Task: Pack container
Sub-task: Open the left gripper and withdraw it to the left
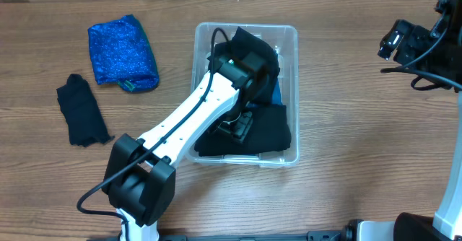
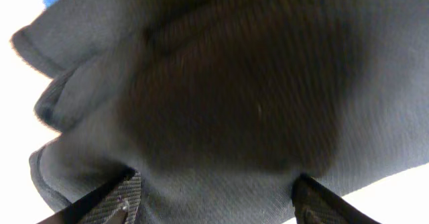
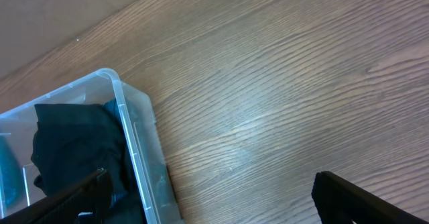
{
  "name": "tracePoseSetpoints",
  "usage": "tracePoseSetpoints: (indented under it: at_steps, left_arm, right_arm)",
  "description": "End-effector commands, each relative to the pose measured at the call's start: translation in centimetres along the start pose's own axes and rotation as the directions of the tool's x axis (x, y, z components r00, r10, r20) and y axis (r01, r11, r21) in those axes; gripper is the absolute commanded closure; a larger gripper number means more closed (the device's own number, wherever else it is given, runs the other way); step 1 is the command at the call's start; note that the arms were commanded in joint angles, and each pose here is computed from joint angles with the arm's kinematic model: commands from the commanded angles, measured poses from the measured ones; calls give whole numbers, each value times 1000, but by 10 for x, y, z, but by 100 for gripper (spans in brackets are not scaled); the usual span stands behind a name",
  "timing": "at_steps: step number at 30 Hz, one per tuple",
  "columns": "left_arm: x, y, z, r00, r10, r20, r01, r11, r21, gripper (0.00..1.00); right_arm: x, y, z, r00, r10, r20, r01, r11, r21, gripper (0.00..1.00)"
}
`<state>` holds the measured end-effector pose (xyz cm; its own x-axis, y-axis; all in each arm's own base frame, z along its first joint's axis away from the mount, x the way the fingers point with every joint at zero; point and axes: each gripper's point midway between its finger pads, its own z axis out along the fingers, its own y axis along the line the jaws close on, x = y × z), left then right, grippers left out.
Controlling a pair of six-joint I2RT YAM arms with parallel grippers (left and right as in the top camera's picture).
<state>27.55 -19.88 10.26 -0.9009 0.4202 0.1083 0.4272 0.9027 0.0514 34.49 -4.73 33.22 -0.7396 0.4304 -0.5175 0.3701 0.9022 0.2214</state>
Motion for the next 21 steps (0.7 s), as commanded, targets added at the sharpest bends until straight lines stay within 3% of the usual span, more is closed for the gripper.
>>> tracePoseSetpoints:
  at_steps: [1,5,9,14,15,18,21]
  left_arm:
    - [-2,0,33,1000,9,-12,-9,1000,22,28]
    - [0,1,51,1000,6,-23,-5,1000,15,33]
    - [-10,2,29,999,30,36,-31,999,16,32]
    - [-25,18,-51,978,14,210,-5,999,-43,5]
    - [-26,23,-73,965,6,262,6,999,-46,0]
    - [-23,43,-141,898,-53,437,69,997,-21,0]
    - [-1,96,-204,761,-241,602,248,966,73,0]
  right_arm:
    - [0,-2,2,1000,-1,-4,1,1000,8,0]
    - [1,-2,2,1000,-1,-5,1,1000,8,0]
    - [1,-2,2,1000,-1,-5,1,1000,8,0]
    - [1,-2,2,1000,-1,-8,1,1000,9,0]
    - [1,-2,2,1000,-1,-8,1,1000,9,0]
    - [1,-2,2,1000,-1,-8,1,1000,9,0]
    - [1,-2,2,1000,-1,-8,1,1000,9,0]
